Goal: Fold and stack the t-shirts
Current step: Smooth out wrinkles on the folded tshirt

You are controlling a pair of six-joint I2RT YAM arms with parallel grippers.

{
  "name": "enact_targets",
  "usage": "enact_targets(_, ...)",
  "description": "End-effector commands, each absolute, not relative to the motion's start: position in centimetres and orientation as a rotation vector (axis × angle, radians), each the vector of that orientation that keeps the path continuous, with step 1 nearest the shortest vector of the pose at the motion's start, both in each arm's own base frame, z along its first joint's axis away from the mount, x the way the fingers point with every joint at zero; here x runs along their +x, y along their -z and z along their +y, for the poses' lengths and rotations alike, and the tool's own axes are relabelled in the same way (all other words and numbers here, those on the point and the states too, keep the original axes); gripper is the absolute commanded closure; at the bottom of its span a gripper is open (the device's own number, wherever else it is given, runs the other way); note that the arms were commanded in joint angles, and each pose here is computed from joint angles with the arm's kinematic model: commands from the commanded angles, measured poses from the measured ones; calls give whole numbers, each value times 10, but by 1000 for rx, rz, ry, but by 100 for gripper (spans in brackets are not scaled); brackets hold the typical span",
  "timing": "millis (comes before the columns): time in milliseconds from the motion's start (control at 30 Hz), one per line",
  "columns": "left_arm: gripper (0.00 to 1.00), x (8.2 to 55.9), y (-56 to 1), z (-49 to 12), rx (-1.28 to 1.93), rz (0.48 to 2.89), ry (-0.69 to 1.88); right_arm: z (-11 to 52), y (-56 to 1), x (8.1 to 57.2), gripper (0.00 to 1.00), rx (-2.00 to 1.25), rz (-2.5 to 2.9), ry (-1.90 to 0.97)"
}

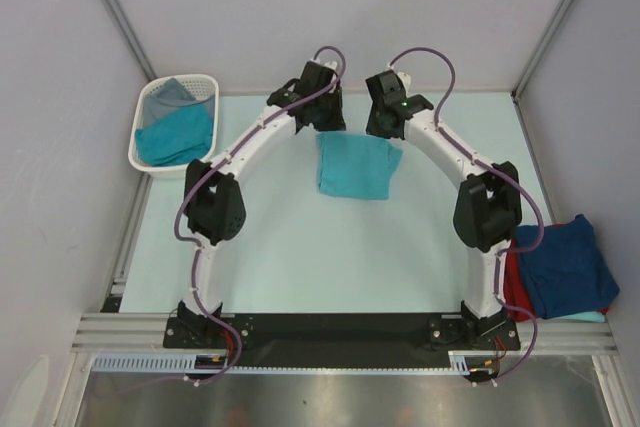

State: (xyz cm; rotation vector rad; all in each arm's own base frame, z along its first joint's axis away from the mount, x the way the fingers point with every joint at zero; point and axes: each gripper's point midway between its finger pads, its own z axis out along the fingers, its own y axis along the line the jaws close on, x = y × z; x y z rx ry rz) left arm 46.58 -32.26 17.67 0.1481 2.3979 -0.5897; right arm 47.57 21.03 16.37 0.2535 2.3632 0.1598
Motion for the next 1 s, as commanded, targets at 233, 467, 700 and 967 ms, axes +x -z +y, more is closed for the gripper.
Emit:
enact_targets(233,96,461,-69,-306,126,2635,526,201,-49,467,96,256,2586,-81)
enact_targets(467,98,454,-52,-304,119,2684,523,199,-47,462,97,260,2598,-59)
enact_targets(700,96,479,-158,-308,112,2447,567,214,-145,485,96,235,2386,-158)
enact_targets(967,94,495,-188,-318,115,2379,623,233,-169,506,93,205,2354,-187)
